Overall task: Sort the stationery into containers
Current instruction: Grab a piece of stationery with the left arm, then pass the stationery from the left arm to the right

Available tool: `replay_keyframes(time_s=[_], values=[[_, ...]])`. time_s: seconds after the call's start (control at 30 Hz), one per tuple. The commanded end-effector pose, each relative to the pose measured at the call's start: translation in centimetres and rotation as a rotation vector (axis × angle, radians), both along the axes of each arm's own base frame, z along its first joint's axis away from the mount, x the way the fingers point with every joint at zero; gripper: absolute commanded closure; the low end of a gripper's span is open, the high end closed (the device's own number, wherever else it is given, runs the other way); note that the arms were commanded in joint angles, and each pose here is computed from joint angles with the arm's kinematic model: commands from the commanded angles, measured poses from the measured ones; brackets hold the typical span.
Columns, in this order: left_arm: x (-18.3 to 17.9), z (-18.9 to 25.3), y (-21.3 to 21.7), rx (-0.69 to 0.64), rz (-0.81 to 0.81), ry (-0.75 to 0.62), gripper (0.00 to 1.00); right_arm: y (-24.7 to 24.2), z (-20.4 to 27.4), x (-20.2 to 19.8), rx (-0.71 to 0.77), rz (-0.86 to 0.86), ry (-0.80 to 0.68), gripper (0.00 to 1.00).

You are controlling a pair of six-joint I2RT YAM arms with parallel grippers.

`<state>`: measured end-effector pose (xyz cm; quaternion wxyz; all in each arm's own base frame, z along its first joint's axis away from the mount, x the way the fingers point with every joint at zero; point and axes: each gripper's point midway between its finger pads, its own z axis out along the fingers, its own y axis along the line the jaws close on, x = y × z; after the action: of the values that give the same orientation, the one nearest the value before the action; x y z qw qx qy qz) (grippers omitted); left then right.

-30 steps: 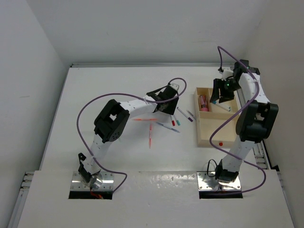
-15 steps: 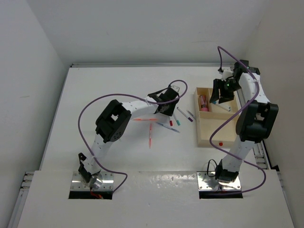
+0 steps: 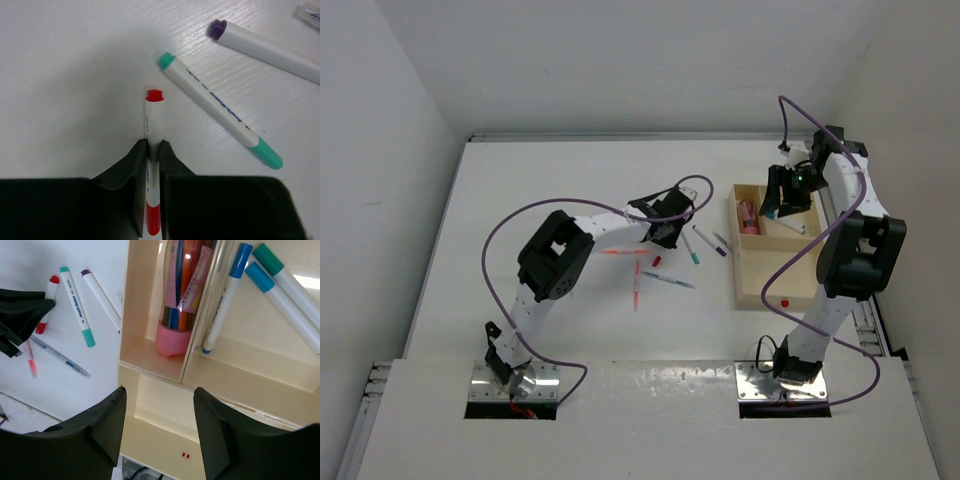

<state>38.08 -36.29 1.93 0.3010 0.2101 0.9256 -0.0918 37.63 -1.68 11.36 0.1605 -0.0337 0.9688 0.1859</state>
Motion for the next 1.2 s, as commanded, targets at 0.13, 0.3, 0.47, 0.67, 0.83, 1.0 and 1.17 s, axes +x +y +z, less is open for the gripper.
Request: replay_keyframes(time_s=[0.13, 0.3, 0.47, 0.67, 0.83, 1.0, 1.17], values=[[-1.0, 1.4, -1.1, -0.058, -0.113, -0.002, 1.0, 2.0, 4.2, -0.6, 0.076, 0.1, -0.145, 0.44], [0.4, 6.2, -2.0, -0.26, -0.132, 0.002, 1.0, 3.0, 5.3, -2.4, 0.063, 0.255, -0.307, 0.44], [-0.5, 13.1, -3.1, -0.538, -0.208, 0.096, 1.0, 6.0, 7.7, -5.8, -0.049, 0.612, -0.719, 0.45], [-5.3, 17.5, -4.0, -0.784, -0.278, 0.246, 1.0, 12.8, 9.4, -10.7, -0.176, 1.062, -1.123, 0.4], [-8.5, 19.4, -5.0, -0.931, -0.344, 0.349, 1.0, 16.7, 9.6, -11.7, -0.269, 1.191, -1.399, 0.36], [-9.9, 20.8, -5.6, -1.007, -0.365, 0.408, 1.0, 20.0, 8.7, -13.0, -0.283, 1.352, -1.498, 0.33], [-10.5, 21.0, -5.8, -1.02, -0.37, 0.434, 1.0, 21.6, 7.8, -12.9, -0.362, 1.453, -1.574, 0.35]])
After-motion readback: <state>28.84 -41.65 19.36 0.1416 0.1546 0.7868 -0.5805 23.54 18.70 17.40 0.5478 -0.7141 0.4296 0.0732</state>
